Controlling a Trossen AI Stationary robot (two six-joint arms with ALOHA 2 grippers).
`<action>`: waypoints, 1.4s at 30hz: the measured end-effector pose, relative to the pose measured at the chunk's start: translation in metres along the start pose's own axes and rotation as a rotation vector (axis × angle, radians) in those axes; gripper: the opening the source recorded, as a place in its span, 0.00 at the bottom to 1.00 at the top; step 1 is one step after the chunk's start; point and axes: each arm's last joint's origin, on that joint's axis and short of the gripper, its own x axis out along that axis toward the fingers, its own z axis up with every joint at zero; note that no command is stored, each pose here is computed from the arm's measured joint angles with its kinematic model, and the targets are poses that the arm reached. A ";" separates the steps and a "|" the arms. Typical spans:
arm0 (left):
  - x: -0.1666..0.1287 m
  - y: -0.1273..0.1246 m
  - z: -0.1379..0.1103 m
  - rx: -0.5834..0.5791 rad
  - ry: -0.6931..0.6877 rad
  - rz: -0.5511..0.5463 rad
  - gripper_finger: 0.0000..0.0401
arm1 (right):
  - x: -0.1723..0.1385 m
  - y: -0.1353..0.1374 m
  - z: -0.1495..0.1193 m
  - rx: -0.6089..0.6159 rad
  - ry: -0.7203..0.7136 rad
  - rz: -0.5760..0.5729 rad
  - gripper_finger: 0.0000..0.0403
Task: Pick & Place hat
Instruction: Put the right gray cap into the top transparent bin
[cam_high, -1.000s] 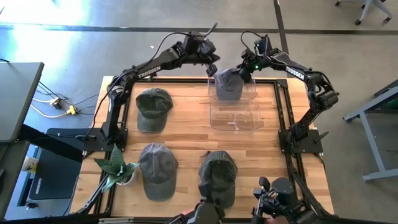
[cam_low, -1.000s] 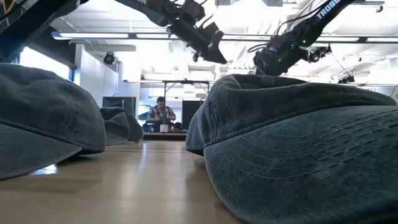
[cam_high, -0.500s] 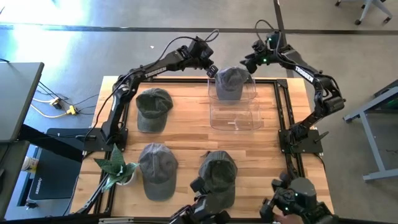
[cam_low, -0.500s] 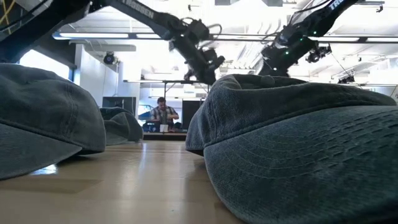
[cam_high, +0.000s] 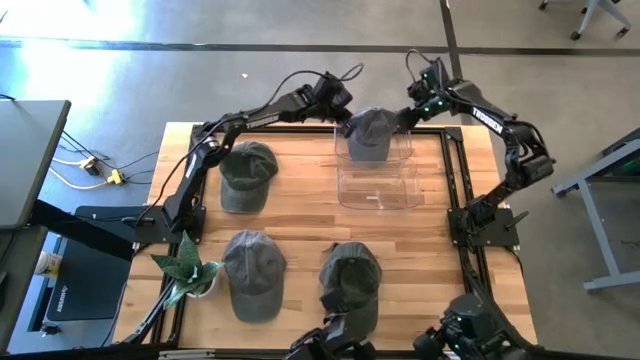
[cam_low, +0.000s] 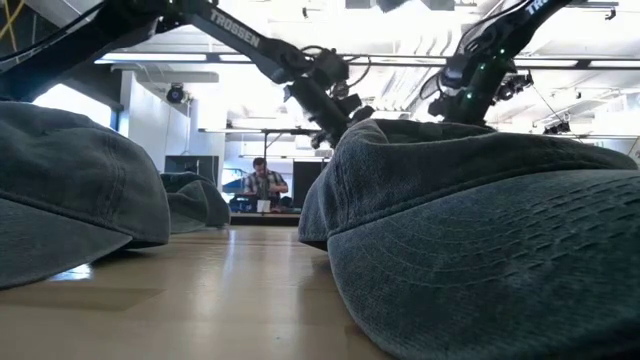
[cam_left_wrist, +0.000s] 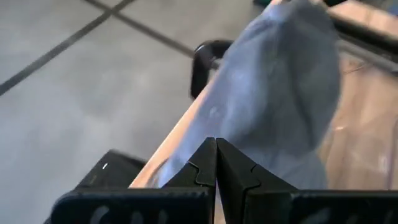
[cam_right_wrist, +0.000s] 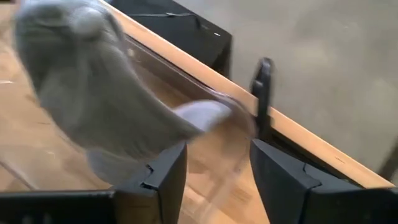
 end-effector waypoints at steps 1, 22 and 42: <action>0.004 -0.003 0.000 0.016 -0.020 -0.008 0.00 | 0.003 0.002 0.001 -0.006 -0.004 0.018 0.41; -0.040 -0.012 0.035 0.191 -0.168 0.095 0.00 | 0.012 0.007 0.013 -0.126 -0.133 0.189 0.35; 0.021 -0.006 -0.020 0.135 0.093 0.118 0.00 | -0.005 -0.005 0.005 0.043 -0.087 0.047 0.35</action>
